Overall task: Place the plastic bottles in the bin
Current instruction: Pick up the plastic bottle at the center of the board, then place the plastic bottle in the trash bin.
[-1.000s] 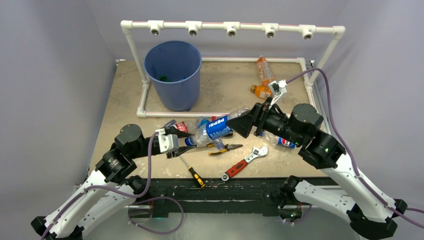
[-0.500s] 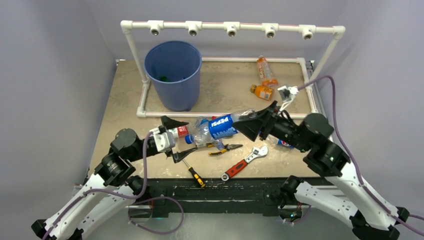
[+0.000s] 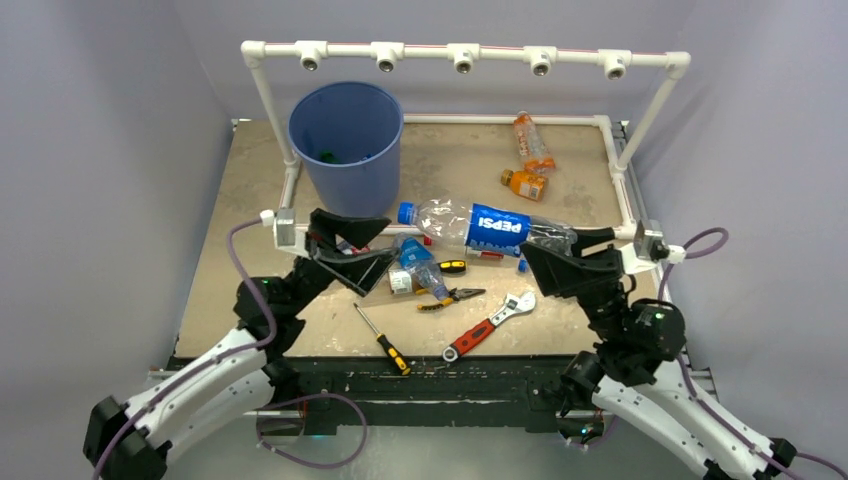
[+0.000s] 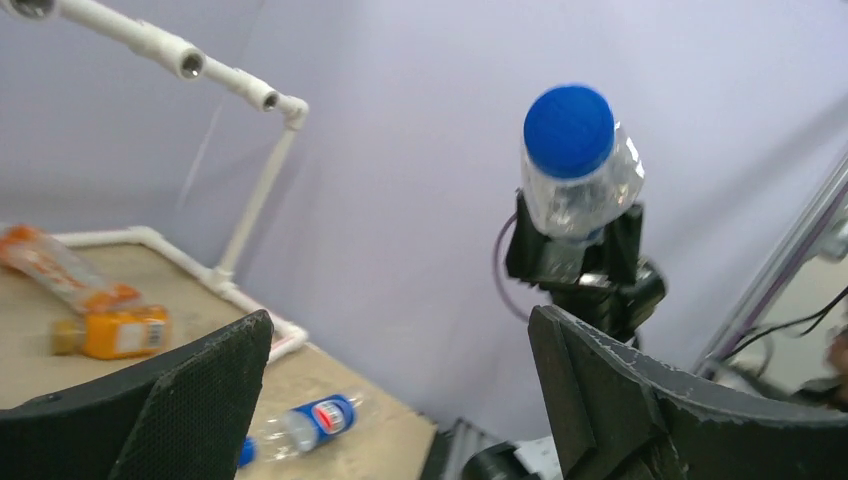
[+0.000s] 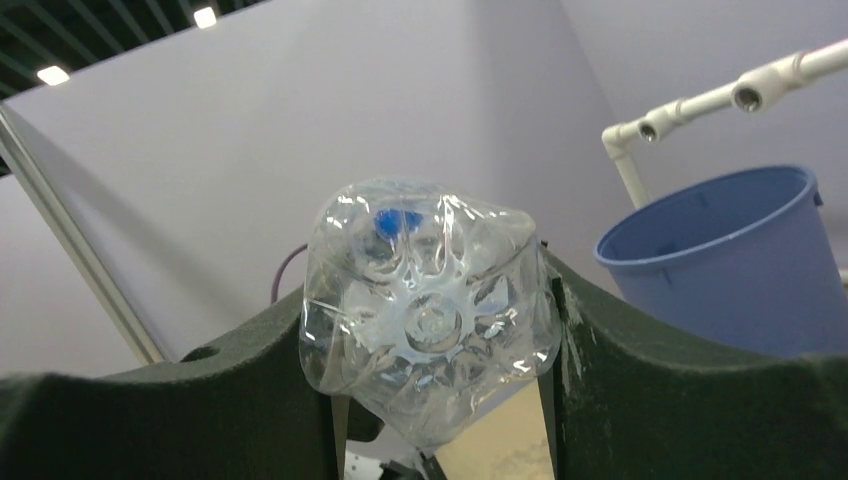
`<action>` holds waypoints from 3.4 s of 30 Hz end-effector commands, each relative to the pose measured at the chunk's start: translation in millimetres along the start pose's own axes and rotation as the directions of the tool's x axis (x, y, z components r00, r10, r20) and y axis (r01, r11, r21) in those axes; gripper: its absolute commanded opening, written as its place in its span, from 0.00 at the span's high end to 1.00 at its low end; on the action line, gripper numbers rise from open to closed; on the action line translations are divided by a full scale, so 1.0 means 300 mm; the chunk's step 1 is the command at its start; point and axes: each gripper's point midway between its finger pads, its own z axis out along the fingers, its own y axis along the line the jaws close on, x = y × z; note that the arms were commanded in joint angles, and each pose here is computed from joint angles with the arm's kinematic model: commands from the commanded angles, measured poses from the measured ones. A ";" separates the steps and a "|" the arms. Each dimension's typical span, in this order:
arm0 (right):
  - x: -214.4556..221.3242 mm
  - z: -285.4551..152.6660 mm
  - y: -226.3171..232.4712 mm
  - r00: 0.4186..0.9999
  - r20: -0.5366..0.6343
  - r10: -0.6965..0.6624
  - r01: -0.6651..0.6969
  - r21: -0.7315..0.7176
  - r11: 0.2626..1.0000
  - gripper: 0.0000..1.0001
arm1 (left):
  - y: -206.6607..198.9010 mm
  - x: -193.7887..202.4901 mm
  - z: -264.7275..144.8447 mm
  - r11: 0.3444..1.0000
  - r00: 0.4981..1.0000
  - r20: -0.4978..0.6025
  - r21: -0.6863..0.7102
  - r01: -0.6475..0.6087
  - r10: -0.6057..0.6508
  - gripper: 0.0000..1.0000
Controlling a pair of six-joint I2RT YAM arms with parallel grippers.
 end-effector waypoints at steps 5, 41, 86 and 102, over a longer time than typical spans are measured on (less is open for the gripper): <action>-0.028 0.025 0.014 0.984 0.166 0.068 -0.049 -0.112 0.993 0.64 | -0.135 -0.236 0.026 0.912 0.878 0.296 0.284 0.295 -0.376 0.01; 0.133 0.009 -0.090 0.984 0.088 0.158 -0.154 -0.047 0.987 0.65 | -0.179 -0.222 0.168 0.937 0.883 0.338 0.237 0.256 -0.326 0.52; 0.129 -0.231 -0.245 0.969 -0.249 -0.014 0.115 0.396 0.911 0.01 | 0.654 -0.670 0.146 0.163 0.706 -0.227 -0.884 -0.439 0.671 1.00; 0.195 -0.260 -0.286 0.952 -0.304 0.023 0.118 0.437 0.892 0.01 | 1.026 -0.435 0.103 0.343 0.857 -0.176 -0.863 -0.371 0.484 1.00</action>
